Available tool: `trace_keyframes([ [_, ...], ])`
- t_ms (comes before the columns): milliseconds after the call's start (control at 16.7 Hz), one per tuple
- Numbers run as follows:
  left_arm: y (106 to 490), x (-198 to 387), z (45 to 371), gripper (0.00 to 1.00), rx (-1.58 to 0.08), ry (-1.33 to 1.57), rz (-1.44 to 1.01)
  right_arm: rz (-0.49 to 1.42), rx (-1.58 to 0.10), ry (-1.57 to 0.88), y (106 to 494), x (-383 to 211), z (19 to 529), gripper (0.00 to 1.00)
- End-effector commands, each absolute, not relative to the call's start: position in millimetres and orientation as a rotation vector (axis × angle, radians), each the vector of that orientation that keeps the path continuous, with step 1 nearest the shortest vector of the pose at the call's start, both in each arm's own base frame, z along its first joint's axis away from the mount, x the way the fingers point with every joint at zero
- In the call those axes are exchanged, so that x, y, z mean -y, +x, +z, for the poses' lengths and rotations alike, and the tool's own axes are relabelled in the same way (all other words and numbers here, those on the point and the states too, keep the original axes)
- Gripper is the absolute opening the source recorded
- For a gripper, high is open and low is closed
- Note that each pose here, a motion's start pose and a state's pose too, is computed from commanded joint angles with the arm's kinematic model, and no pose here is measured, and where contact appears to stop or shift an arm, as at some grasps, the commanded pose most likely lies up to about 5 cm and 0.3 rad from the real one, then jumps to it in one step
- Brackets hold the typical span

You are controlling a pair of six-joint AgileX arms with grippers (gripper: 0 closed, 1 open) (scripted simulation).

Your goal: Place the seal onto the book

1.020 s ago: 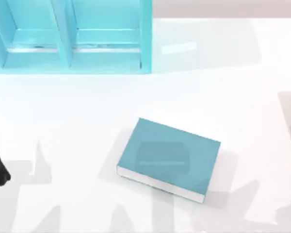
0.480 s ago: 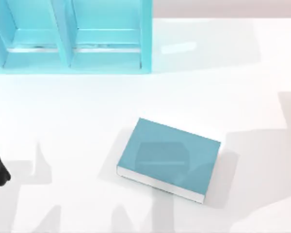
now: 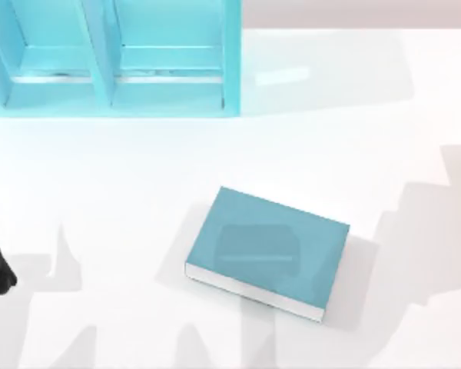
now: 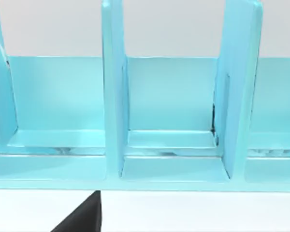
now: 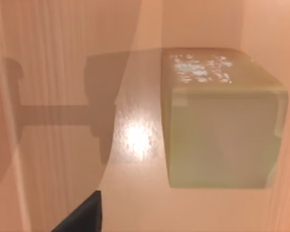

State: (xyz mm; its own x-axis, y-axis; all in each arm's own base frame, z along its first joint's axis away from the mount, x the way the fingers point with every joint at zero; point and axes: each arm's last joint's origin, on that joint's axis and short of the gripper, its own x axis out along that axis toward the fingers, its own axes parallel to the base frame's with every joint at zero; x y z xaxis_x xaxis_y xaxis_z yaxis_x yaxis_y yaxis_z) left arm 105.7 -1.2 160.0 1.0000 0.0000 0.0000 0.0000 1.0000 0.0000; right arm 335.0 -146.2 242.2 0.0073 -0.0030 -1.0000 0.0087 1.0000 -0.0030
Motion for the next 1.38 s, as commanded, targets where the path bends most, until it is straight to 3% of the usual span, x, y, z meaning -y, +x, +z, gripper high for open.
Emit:
trace_keyframes([
  [300, 105.7, 1.2, 160.0, 1.00, 0.000, 0.000, 0.000, -0.008, -1.569, 0.007, 336.4, 145.8, 229.9, 1.00],
  [780, 105.7, 1.2, 160.0, 1.00, 0.000, 0.000, 0.000, -0.010, -1.560, 0.003, 337.1, 147.0, 149.5, 1.00],
  [1080, 105.7, 1.2, 160.0, 1.00, 0.000, 0.000, 0.000, -0.009, -1.563, 0.004, 335.8, 146.5, 142.2, 1.00],
  [1380, 105.7, 1.2, 160.0, 1.00, 0.000, 0.000, 0.000, -0.009, -1.563, 0.004, 335.8, 146.5, 142.2, 0.62],
])
